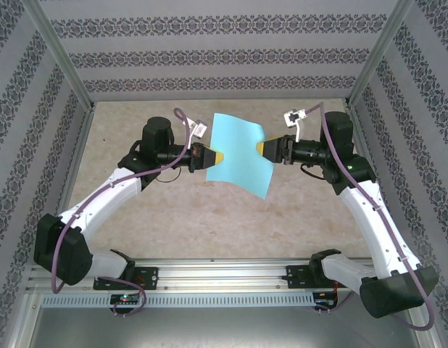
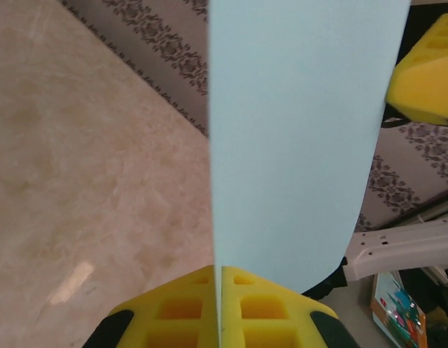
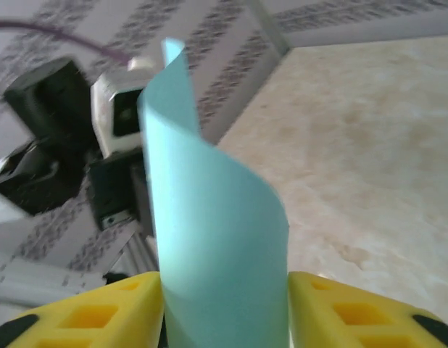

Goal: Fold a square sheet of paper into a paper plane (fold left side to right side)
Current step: Place a square sheet of paper at the center of the table.

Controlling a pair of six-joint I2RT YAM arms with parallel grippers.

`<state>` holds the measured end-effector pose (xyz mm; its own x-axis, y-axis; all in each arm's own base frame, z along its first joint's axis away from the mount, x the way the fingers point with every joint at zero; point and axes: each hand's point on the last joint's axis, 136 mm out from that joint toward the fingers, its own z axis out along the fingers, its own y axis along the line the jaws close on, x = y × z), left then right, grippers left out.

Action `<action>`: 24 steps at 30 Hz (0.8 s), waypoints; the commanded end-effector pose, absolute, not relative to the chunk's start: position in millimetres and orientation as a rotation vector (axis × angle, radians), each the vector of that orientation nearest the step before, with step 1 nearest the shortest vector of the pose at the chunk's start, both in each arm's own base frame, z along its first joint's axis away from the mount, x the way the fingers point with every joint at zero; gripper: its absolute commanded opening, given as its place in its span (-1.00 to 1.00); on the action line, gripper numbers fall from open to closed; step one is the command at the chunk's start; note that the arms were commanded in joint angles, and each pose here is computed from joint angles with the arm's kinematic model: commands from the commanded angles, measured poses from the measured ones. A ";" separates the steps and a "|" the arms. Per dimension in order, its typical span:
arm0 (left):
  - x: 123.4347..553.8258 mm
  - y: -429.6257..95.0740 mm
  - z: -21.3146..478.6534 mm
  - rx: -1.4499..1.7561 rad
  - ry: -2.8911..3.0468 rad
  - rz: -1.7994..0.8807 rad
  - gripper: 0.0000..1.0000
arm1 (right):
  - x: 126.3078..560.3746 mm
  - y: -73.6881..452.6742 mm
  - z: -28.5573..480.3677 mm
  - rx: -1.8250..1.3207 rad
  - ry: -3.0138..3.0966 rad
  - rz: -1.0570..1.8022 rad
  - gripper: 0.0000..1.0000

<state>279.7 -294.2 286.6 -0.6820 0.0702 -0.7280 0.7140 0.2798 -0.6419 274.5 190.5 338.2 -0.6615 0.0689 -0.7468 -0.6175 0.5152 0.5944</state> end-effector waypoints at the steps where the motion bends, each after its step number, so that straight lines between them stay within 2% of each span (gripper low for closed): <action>1: 283.0 -286.7 237.7 0.533 2.173 -1.376 -1.00 | 297.0 156.0 286.0 -0.246 2.206 0.943 0.13; 6: 286.9 -273.4 159.7 0.306 2.415 -1.290 -1.00 | 311.8 120.8 220.8 -0.029 2.403 0.754 0.23; 11: 288.8 -257.7 105.8 0.171 2.601 -1.134 -1.00 | 311.8 114.6 175.9 0.049 2.504 0.712 0.26; 16: 287.8 -248.0 73.2 0.166 2.738 -1.003 -1.00 | 308.1 114.8 151.1 0.098 2.539 0.722 0.25; 20: 289.8 -244.3 66.7 0.188 2.775 -0.939 -1.00 | 304.2 117.8 134.3 0.126 2.572 0.736 0.24; 22: 292.0 -243.1 67.7 0.190 2.779 -0.919 -0.90 | 302.8 123.1 125.8 0.131 2.585 0.755 0.22; 24: 292.8 -243.3 68.8 0.193 2.783 -0.916 -0.63 | 301.7 131.7 116.8 0.138 2.601 0.783 0.16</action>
<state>291.2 -243.2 65.0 -0.9757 0.0264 -0.2177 0.1561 0.7810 -0.6047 297.0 122.5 125.4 -0.9092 0.1946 -0.3680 -0.0333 0.8472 0.5303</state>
